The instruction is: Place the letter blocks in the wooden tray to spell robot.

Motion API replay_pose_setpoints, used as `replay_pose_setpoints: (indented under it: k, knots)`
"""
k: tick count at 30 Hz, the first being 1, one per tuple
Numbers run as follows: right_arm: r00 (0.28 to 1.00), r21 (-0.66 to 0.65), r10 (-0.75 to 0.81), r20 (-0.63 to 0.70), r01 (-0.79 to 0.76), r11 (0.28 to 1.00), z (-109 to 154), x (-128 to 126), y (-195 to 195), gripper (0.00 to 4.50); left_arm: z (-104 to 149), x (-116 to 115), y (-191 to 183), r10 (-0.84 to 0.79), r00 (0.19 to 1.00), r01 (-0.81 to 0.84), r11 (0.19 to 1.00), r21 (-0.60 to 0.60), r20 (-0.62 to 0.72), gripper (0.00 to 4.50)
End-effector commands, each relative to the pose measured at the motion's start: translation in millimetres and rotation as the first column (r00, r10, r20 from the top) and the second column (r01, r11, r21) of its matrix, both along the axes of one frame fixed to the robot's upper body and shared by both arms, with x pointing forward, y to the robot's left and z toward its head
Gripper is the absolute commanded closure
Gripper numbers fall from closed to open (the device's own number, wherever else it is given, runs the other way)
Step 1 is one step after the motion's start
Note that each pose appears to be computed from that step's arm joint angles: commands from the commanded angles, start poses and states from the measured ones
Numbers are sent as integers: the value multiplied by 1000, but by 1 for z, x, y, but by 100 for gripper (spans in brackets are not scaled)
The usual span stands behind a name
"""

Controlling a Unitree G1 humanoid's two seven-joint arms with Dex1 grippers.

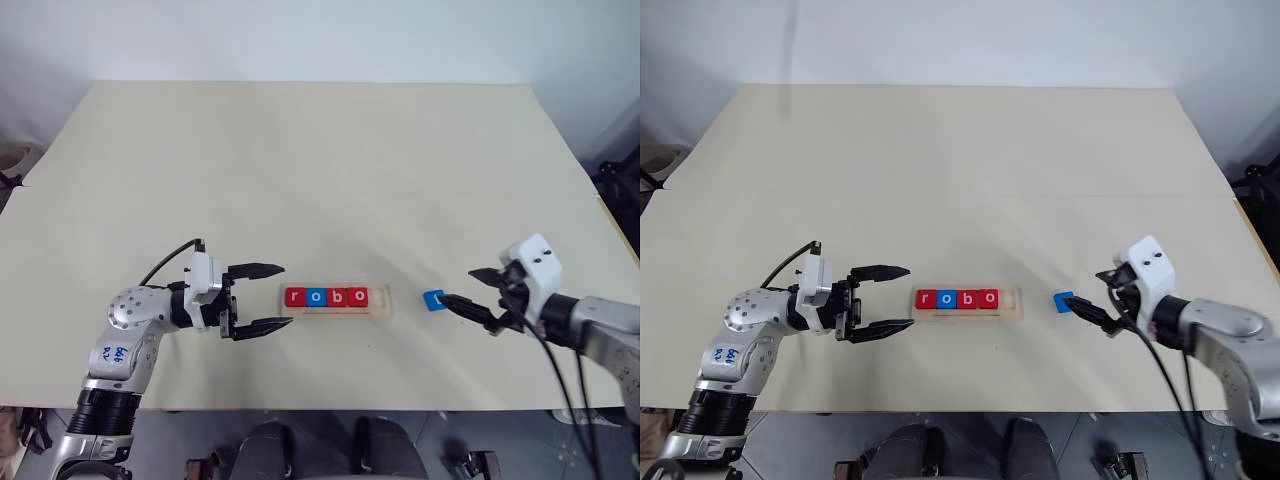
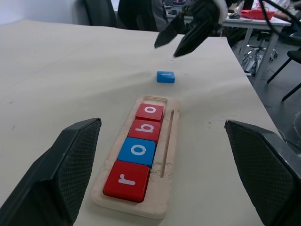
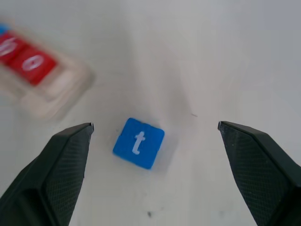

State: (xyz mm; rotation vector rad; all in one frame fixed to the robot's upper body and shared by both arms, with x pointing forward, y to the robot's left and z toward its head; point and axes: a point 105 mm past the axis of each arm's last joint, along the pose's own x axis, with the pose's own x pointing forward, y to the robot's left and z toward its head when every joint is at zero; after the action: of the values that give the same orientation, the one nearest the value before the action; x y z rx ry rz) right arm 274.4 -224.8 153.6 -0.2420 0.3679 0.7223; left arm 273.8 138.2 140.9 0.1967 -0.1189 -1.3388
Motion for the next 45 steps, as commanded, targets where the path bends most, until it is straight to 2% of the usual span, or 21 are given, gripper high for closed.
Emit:
replay_pose_setpoints:
  k: [1,4,8,13,20,23,30,34,40,45]
  knots:
    - [968,-100,244,67,-236,966,0,-2,-4,3,10,-4,2,15,998,-14,1000,-11,56,0]
    - [931,-202,361,49,-345,917,-11,0,-13,3,10,-6,2,22,998,-21,1000,-13,59,0]
    - [886,-270,463,18,-442,856,-20,22,-13,3,10,-11,0,30,998,-29,999,-17,62,0]
    - [845,-290,534,29,-504,814,-21,44,0,3,11,-13,-2,37,997,-35,999,-21,63,0]
    - [787,-298,613,-69,-603,740,-37,46,4,3,11,-17,-3,35,997,-33,999,-20,63,0]
    - [784,-302,614,-90,-609,733,-39,48,2,58,11,-17,-4,26,998,-25,1000,-15,64,0]
    - [778,-281,619,-105,-620,732,-41,46,-1,293,13,-17,-7,-3,998,4,1000,-13,66,0]
    - [769,-270,637,-54,-625,732,-28,48,13,304,13,-16,-8,-13,998,14,1000,-12,66,0]
    - [748,-176,664,0,-654,736,-3,45,60,304,11,-15,-8,-10,998,11,1000,-11,64,0]
    - [741,-193,671,-20,-662,725,-5,42,83,304,10,-15,-7,-6,998,6,1000,-12,61,0]
